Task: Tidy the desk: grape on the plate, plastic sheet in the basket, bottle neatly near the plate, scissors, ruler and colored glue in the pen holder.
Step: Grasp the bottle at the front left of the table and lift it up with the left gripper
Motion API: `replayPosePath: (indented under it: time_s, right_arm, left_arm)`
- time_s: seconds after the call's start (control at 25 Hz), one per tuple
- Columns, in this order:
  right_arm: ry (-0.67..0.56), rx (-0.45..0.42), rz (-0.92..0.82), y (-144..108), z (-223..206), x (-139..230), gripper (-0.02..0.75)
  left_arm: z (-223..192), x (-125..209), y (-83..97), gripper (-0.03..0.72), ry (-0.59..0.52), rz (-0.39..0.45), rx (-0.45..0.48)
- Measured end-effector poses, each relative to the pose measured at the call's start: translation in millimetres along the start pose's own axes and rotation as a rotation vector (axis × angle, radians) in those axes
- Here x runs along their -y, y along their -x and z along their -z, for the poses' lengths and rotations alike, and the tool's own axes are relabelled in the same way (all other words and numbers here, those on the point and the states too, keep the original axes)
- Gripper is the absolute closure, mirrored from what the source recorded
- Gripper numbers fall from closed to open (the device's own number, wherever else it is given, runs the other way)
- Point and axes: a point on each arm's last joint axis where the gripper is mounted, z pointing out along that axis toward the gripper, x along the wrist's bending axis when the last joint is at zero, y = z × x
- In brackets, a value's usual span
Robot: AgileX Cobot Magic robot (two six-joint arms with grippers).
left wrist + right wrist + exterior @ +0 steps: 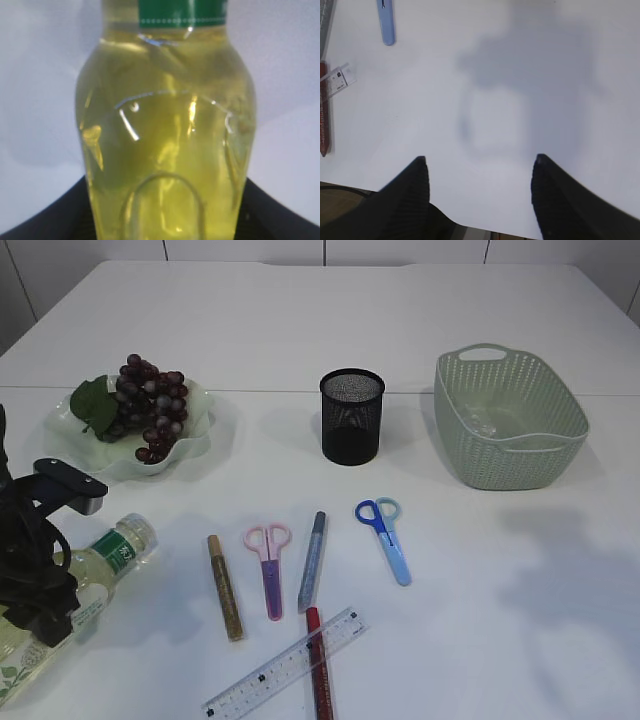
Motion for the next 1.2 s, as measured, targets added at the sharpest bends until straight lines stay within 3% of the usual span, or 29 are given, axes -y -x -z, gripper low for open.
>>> replayPosePath:
  time_s: [0.32,0.6,0.84,1.2]
  right_arm:
    - [0.000,0.000,0.004,0.0,0.0,0.0,0.235]
    - [0.000,0.000,0.004,0.0,0.0,0.0,0.235]
    - [0.000,0.000,0.004,0.0,0.0,0.0,0.236]
    - [0.000,0.000,0.004,0.0,0.0,0.0,0.236]
  left_arm:
    - [0.0,-0.8,1.4,0.262,0.009,0.018,0.016]
    - [6.6,-3.4,9.0,0.262,0.081,0.120,0.094]
    - [40.2,6.8,10.5,0.263,0.271,0.137,0.060]
    - [82.7,48.5,17.7,0.263,0.625,0.157,-0.025]
